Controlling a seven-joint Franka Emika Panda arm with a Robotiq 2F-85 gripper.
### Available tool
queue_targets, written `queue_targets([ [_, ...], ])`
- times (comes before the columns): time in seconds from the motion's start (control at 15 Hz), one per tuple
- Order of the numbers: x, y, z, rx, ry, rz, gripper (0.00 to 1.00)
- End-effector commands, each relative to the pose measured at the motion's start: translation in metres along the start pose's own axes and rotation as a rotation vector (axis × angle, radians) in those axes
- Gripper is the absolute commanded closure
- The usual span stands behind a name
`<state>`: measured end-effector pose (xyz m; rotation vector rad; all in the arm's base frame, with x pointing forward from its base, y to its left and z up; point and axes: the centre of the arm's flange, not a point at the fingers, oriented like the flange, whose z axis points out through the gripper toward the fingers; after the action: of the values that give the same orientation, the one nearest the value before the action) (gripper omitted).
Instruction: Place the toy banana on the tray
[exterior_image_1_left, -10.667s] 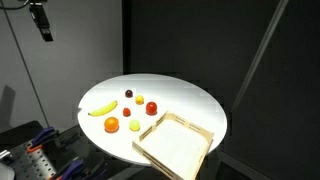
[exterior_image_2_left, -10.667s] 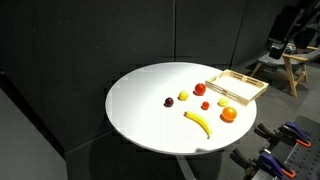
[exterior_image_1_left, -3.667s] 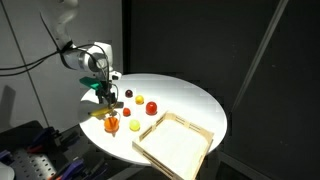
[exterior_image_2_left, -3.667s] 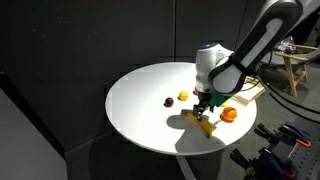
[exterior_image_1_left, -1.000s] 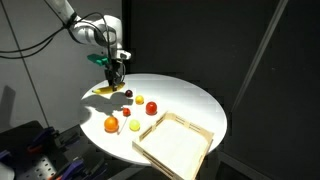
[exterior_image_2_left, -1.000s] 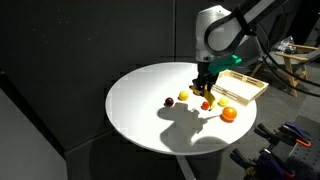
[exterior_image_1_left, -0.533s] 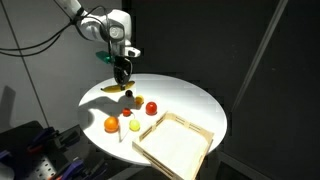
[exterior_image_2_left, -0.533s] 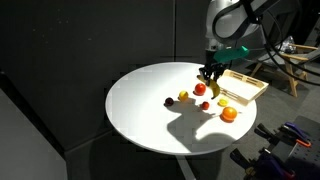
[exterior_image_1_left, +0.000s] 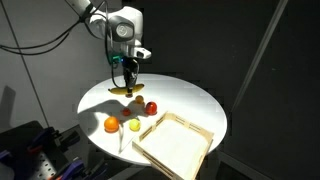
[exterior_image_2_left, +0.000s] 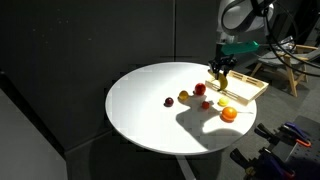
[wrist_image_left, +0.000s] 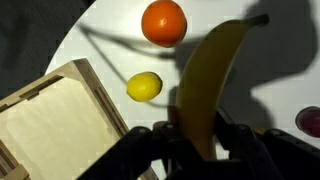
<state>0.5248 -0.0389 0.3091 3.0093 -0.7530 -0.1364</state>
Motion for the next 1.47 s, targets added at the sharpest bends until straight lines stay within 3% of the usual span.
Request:
queue_targets([
  [0.0,0.01,0.026,-0.014,0.024,-0.038,0.095,0.85],
  [0.4,0.029,0.064,-0.01,0.053,-0.061,0.183,0.85],
  [0.87,0.034,0.077,-0.013,0.07,-0.057,0.213,0.85],
  [0.93,0.027,0.075,-0.004,0.051,-0.042,0.199,0.6],
  [1.4,0.028,0.075,-0.005,0.052,-0.041,0.2,0.6],
])
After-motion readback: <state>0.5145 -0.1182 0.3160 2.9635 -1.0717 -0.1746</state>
